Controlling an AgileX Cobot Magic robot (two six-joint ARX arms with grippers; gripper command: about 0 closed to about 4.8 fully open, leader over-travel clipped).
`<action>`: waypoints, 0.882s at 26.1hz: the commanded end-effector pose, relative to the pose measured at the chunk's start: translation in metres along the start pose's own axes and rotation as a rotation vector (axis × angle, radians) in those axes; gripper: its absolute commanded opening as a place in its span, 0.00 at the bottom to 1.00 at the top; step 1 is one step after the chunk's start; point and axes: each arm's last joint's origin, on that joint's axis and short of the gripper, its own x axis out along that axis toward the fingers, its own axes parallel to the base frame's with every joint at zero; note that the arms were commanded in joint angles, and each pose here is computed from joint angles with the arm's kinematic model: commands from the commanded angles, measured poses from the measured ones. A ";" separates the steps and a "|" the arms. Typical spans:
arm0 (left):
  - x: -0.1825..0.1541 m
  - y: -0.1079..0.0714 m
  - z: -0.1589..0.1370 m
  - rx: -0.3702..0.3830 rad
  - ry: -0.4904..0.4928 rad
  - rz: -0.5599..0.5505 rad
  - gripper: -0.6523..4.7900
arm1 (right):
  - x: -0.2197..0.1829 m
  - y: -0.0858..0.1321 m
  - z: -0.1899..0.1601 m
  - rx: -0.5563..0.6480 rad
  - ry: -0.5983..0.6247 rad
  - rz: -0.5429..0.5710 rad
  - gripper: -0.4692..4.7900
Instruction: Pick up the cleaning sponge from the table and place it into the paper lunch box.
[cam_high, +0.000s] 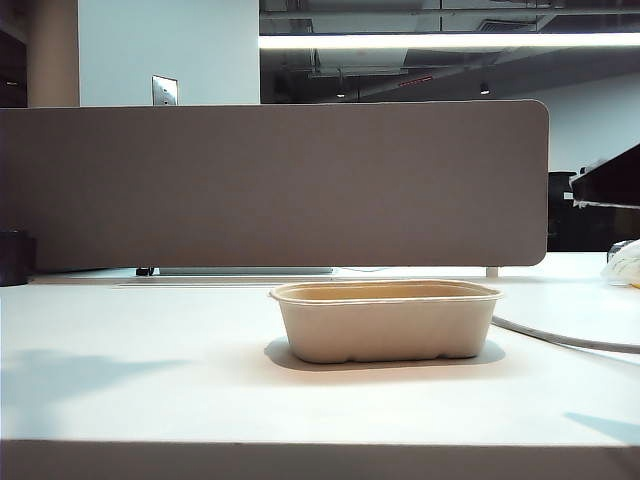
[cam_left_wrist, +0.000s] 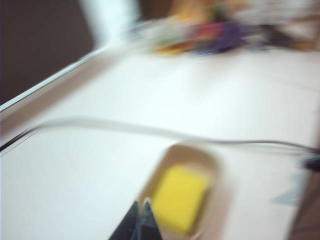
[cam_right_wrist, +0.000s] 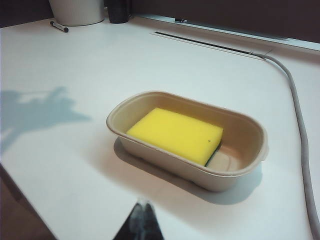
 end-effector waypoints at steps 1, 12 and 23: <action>-0.044 0.007 -0.019 -0.114 0.056 0.211 0.11 | 0.000 0.000 0.001 0.000 -0.011 0.000 0.08; -0.109 -0.017 -0.106 -0.240 -0.182 1.008 0.11 | 0.000 0.000 0.001 0.000 -0.012 0.001 0.08; -0.074 -0.012 -0.192 -0.330 -0.328 0.907 0.11 | 0.000 0.000 0.001 0.000 -0.012 0.001 0.08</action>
